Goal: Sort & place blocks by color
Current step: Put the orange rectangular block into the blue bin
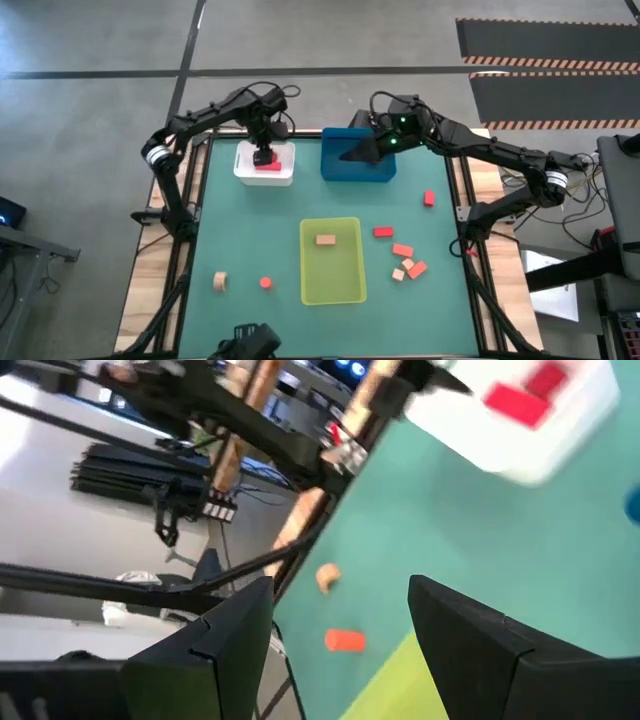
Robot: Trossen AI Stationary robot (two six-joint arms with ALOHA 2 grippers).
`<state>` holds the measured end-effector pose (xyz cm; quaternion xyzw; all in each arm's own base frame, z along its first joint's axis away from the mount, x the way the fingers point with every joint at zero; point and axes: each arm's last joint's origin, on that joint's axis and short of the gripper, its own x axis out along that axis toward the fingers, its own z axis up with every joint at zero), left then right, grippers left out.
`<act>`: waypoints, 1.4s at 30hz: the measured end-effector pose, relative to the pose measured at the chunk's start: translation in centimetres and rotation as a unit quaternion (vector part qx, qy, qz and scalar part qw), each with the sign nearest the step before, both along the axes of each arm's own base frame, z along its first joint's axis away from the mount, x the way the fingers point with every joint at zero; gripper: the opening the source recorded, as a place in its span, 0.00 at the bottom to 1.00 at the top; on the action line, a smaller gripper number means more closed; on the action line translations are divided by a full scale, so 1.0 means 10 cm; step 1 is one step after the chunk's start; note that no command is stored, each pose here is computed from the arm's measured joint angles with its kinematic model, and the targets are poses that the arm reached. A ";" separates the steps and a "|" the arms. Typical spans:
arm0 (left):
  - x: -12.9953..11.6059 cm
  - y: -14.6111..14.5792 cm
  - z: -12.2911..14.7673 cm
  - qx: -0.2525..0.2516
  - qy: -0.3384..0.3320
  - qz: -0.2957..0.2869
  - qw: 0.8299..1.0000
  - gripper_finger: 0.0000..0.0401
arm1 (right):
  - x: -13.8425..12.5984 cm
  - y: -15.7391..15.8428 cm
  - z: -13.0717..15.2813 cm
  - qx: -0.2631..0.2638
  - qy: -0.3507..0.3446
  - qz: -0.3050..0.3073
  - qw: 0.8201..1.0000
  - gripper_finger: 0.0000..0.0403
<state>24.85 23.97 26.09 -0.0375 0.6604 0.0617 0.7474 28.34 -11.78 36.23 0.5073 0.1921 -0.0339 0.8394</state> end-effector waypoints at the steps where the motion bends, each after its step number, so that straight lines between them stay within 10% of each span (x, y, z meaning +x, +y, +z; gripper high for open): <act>1: -0.01 -0.04 0.07 0.000 -0.012 0.008 1.000 0.55 | -0.01 0.01 -0.02 0.009 0.012 -0.001 1.000 0.56; 11: -0.20 -0.54 0.92 0.036 -0.216 0.074 0.973 0.54 | -0.22 0.09 -0.34 0.043 0.220 -0.056 0.973 0.56; 22: -0.48 -1.06 1.65 0.079 -0.415 0.120 0.898 0.54 | -0.52 -0.08 -0.81 0.030 0.490 -0.108 0.864 0.56; 31: -0.65 -1.24 1.90 0.081 -0.497 0.136 0.853 0.54 | -0.71 -0.12 -1.25 0.067 0.553 -0.106 0.823 0.56; 42: -0.61 -1.20 1.89 0.081 -0.501 0.141 0.850 0.54 | -0.87 0.30 -1.44 0.131 0.556 -0.063 0.819 0.56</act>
